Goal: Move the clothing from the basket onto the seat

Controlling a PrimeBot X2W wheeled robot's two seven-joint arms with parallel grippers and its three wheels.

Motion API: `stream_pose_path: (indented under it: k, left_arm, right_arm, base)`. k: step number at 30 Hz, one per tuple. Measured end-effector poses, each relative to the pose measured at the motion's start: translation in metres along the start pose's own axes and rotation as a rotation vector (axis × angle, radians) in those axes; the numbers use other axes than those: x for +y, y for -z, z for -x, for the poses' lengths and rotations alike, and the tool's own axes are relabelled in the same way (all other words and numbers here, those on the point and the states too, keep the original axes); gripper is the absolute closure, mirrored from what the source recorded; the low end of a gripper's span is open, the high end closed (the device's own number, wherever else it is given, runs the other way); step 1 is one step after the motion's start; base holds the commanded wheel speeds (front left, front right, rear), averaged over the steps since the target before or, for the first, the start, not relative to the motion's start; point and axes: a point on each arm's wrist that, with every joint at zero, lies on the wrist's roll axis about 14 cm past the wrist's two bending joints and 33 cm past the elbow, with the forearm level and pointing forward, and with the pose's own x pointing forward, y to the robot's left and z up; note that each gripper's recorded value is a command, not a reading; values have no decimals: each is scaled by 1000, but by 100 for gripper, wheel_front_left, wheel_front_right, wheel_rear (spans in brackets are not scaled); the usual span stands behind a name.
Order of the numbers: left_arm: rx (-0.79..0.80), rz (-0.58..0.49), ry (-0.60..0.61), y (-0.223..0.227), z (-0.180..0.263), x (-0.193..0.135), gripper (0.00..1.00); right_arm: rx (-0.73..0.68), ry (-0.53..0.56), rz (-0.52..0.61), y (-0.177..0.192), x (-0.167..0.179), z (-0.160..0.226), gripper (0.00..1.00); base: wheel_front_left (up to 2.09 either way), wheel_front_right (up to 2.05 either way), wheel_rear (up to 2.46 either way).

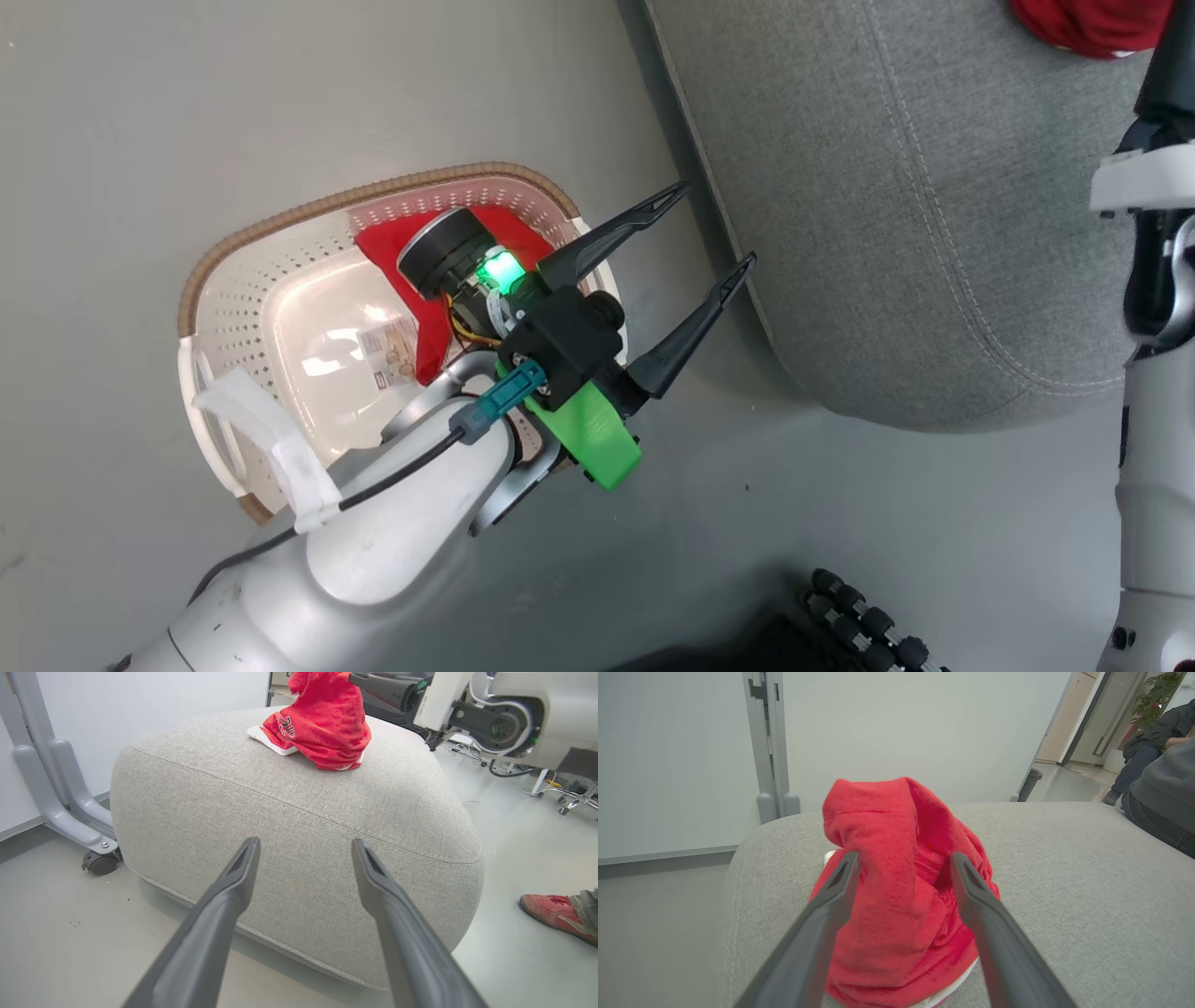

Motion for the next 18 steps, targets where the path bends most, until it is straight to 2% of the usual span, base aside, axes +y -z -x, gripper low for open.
stream_pose_path:
  k: [5,13,18]
  left_arm:
    - [-5,31,-83,-10,12,0,0]
    - [42,51,-328,-12,56,22,0]
    - [13,52,-494,-29,92,29,0]
  right_arm:
    - [-11,-50,-12,-12,16,27,0]
    - [17,-174,-116,-18,64,82,0]
    - [12,-294,-191,-32,104,111,0]
  base:
    - [0,0,0]
    - [0,0,0]
    - [0,0,0]
